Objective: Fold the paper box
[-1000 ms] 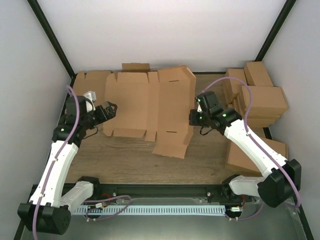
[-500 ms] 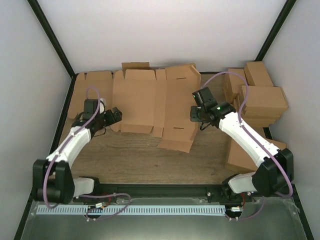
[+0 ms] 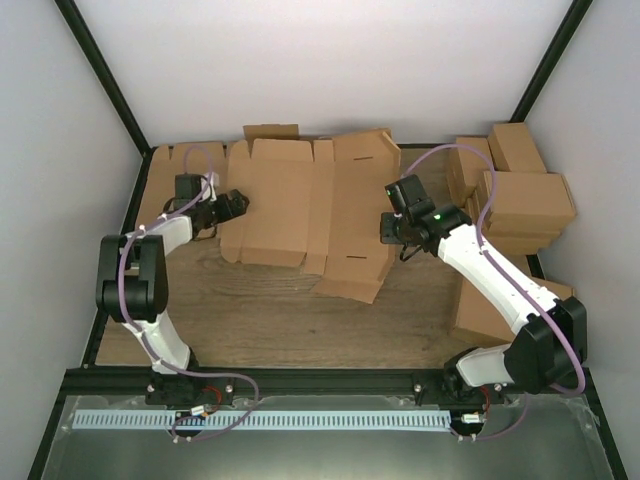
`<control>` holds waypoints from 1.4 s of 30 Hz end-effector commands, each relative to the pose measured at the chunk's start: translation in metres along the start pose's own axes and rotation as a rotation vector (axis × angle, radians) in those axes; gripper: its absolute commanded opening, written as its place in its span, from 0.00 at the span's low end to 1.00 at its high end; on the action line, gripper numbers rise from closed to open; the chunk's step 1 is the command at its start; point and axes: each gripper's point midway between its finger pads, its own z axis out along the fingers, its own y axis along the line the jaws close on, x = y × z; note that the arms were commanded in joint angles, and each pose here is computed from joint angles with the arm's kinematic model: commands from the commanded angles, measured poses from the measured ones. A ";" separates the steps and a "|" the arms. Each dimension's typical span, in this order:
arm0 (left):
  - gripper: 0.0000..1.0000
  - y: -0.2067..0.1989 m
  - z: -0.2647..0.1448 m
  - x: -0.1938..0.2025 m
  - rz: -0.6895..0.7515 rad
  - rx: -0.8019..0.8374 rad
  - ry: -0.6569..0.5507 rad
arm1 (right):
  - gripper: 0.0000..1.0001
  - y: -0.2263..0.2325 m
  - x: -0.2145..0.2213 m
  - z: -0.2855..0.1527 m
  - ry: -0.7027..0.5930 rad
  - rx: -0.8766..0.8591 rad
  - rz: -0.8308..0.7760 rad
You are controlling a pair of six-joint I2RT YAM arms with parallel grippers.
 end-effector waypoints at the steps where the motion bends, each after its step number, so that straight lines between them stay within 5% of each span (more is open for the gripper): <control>1: 0.98 -0.017 0.011 -0.028 0.037 0.133 -0.037 | 0.01 0.004 -0.008 -0.007 -0.044 -0.039 0.008; 11: 0.98 0.029 0.015 -0.027 0.005 -0.037 -0.001 | 0.01 0.004 -0.007 0.000 -0.046 -0.034 0.021; 18: 0.92 0.012 0.026 -0.017 -0.039 0.172 0.057 | 0.01 0.006 -0.007 0.005 -0.035 -0.036 0.018; 21: 0.82 0.001 0.028 -0.013 -0.068 0.256 0.072 | 0.01 0.007 -0.007 0.005 -0.033 -0.041 0.021; 32: 0.19 -0.027 -0.024 0.000 -0.078 0.302 -0.003 | 0.01 0.004 -0.017 0.003 -0.059 -0.009 0.040; 42: 0.05 -0.059 -0.076 0.031 -0.060 0.273 0.045 | 0.01 -0.014 -0.068 -0.019 -0.172 0.164 -0.003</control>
